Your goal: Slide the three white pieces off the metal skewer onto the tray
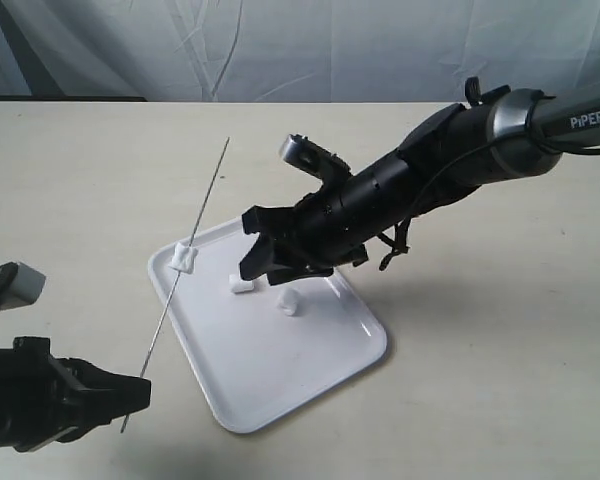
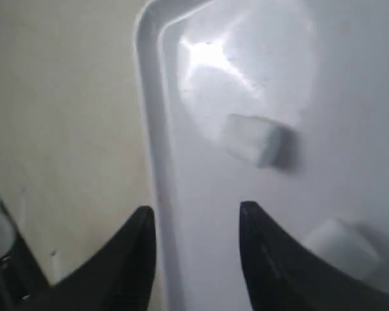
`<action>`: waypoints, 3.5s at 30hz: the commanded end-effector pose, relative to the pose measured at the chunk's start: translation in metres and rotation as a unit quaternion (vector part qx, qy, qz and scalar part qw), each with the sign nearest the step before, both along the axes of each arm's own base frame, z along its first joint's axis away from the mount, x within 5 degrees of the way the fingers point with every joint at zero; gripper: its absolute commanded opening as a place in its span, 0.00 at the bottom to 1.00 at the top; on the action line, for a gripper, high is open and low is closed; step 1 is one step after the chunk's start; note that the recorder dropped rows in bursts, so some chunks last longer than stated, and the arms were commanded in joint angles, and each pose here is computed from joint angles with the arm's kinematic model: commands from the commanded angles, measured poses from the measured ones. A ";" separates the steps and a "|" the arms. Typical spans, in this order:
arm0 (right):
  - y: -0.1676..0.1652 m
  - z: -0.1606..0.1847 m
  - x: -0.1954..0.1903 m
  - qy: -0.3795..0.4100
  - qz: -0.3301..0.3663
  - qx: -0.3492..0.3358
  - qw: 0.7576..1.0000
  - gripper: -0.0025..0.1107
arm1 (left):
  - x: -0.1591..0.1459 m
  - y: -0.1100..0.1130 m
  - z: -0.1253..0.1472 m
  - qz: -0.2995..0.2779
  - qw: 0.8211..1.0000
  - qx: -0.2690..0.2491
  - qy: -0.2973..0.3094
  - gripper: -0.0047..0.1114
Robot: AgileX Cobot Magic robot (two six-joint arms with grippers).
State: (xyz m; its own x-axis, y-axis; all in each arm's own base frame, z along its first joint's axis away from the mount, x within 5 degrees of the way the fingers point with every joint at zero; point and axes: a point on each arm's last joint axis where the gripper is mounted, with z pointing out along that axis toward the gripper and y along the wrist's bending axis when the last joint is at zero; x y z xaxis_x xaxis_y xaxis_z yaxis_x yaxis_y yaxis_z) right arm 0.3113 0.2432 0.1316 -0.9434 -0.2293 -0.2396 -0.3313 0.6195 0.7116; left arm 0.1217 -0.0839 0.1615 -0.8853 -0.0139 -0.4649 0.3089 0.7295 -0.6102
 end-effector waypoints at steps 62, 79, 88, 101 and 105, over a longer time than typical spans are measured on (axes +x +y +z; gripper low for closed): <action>0.031 0.035 -0.012 0.000 0.036 0.216 0.976 0.32 | 0.001 -0.005 0.006 0.017 0.999 -0.051 0.004 0.04; 0.034 0.034 -0.014 -0.002 0.035 0.207 0.978 0.15 | 0.002 -0.005 0.006 0.018 0.998 -0.055 0.000 0.04; 0.034 0.036 -0.011 0.001 0.016 0.218 0.976 0.15 | 0.000 -0.005 0.005 0.003 0.999 -0.046 0.001 0.04; 0.020 0.040 0.010 -0.026 -0.022 0.212 0.977 0.15 | -0.005 -0.006 0.004 -0.030 0.999 -0.037 0.008 0.04; 0.009 0.050 0.025 -0.033 -0.037 0.229 0.972 0.15 | -0.006 -0.007 0.004 -0.033 0.999 -0.040 0.010 0.04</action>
